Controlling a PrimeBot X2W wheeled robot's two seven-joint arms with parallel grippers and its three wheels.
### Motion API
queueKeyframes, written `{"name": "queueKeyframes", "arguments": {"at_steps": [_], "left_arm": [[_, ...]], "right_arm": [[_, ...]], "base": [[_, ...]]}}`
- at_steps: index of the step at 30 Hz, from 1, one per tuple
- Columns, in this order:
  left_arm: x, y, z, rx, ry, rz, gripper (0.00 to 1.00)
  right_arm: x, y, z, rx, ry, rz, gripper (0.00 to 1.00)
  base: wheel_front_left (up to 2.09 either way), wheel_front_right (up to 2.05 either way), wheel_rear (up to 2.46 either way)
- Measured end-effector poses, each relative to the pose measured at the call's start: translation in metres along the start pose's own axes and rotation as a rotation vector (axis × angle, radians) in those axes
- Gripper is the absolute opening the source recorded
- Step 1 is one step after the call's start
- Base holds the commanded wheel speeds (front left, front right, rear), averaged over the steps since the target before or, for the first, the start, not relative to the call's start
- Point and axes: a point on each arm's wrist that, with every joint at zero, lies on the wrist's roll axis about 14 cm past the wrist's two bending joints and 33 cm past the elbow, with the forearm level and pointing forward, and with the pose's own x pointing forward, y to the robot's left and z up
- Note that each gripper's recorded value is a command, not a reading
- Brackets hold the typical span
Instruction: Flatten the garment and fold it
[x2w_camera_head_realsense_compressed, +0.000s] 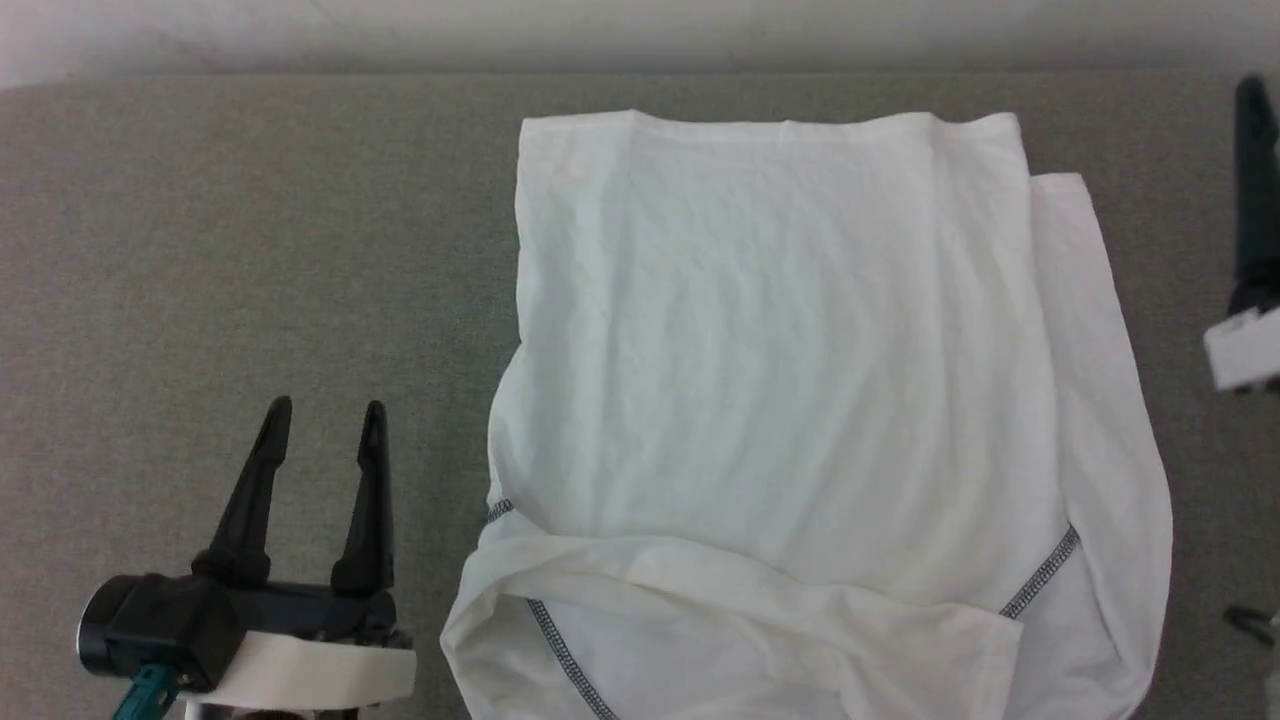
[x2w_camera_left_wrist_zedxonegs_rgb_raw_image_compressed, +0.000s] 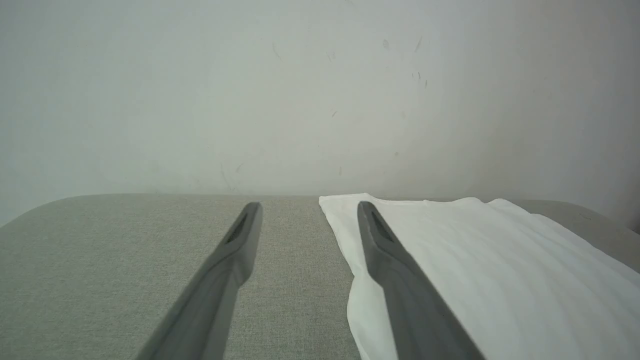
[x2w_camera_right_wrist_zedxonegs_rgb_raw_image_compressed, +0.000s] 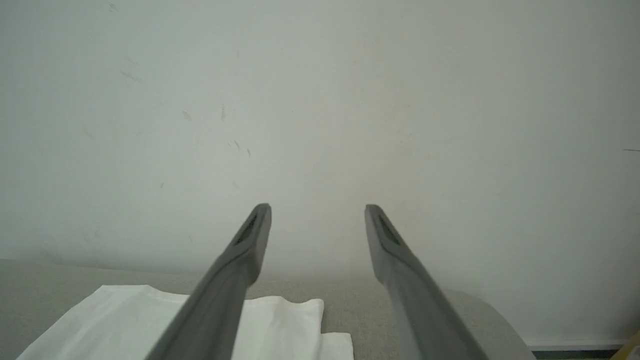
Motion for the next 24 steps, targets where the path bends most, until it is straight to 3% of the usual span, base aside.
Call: {"name": "queueKeyframes", "arguments": {"at_steps": [5, 9, 17, 24], "left_arm": [[0.016, -0.001, -0.015, -0.011, 0.023, -0.013, 1.00], [0.025, -0.001, -0.032, -0.015, 0.059, -0.018, 1.00], [0.038, -0.003, -0.064, -0.028, 0.123, -0.034, 1.00], [0.044, -0.002, -0.089, -0.037, 0.175, -0.041, 1.00]], "right_arm": [[0.048, -0.031, -0.003, -0.016, 0.103, -0.037, 1.00], [0.070, -0.049, -0.043, 0.032, 0.283, -0.069, 1.00], [0.063, -0.064, -0.144, 0.107, 0.676, -0.120, 1.00], [0.057, -0.058, -0.190, 0.120, 0.811, -0.119, 1.00]], "base": [[0.00, 0.00, 0.00], [0.00, 0.00, 0.00], [0.00, 0.00, 0.00], [0.00, 0.00, 0.00]]}}
